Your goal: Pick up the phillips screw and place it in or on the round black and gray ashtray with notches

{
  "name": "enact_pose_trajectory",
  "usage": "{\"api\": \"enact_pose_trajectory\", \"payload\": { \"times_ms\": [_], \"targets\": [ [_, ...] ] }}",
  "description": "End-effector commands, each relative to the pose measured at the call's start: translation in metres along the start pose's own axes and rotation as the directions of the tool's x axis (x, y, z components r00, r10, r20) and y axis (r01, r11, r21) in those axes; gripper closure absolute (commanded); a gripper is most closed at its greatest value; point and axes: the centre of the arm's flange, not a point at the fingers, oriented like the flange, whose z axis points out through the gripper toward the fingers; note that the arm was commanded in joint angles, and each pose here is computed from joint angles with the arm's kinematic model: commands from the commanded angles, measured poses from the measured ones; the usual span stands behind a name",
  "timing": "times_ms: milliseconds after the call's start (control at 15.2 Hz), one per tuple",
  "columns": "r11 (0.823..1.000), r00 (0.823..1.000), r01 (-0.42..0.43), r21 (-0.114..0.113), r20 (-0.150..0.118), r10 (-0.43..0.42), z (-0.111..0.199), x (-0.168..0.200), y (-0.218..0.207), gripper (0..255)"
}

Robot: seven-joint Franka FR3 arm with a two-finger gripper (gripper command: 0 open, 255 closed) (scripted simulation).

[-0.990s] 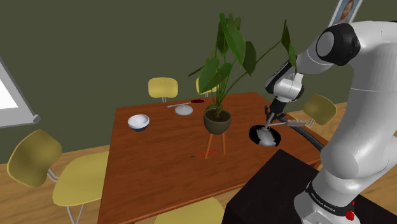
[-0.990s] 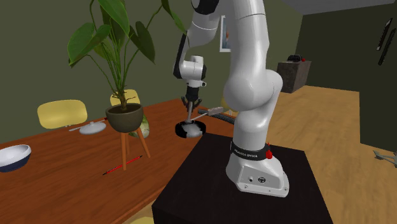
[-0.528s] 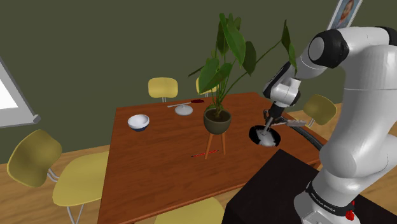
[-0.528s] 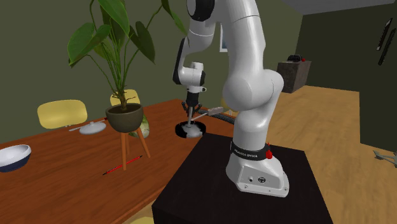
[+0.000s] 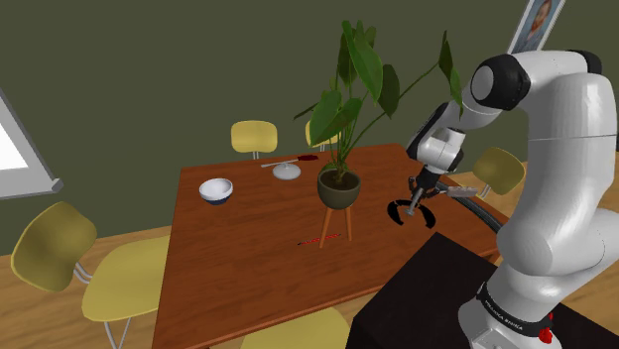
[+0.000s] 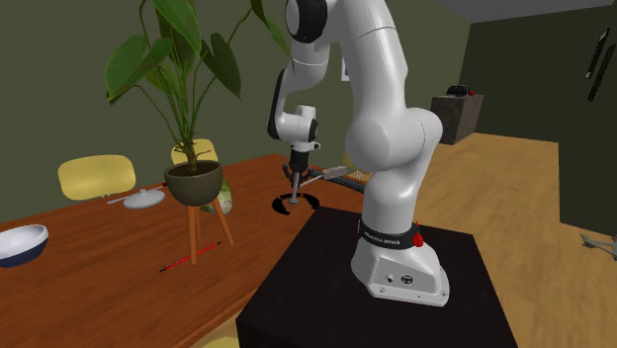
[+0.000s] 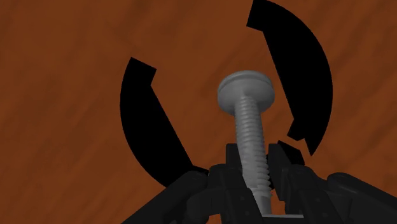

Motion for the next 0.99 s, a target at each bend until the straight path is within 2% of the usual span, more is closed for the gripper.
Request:
{"api": "enact_pose_trajectory", "payload": {
  "times_ms": [0, 264, 330, 660, 924],
  "targets": [
    [1.0, 1.0, 0.002, -0.003, 0.009, -0.002, 0.004, -0.003, 0.001, 255],
    [1.0, 1.0, 0.002, -0.003, 0.009, -0.002, 0.004, -0.003, 0.001, 255],
    [1.0, 1.0, 0.002, -0.003, 0.009, -0.002, 0.004, -0.002, 0.001, 0],
    [1.0, 1.0, 0.002, -0.003, 0.009, -0.002, 0.004, -0.003, 0.001, 0],
    [1.0, 1.0, 0.002, -0.003, 0.009, -0.002, -0.046, -0.002, 0.001, 0]
  ]
}}
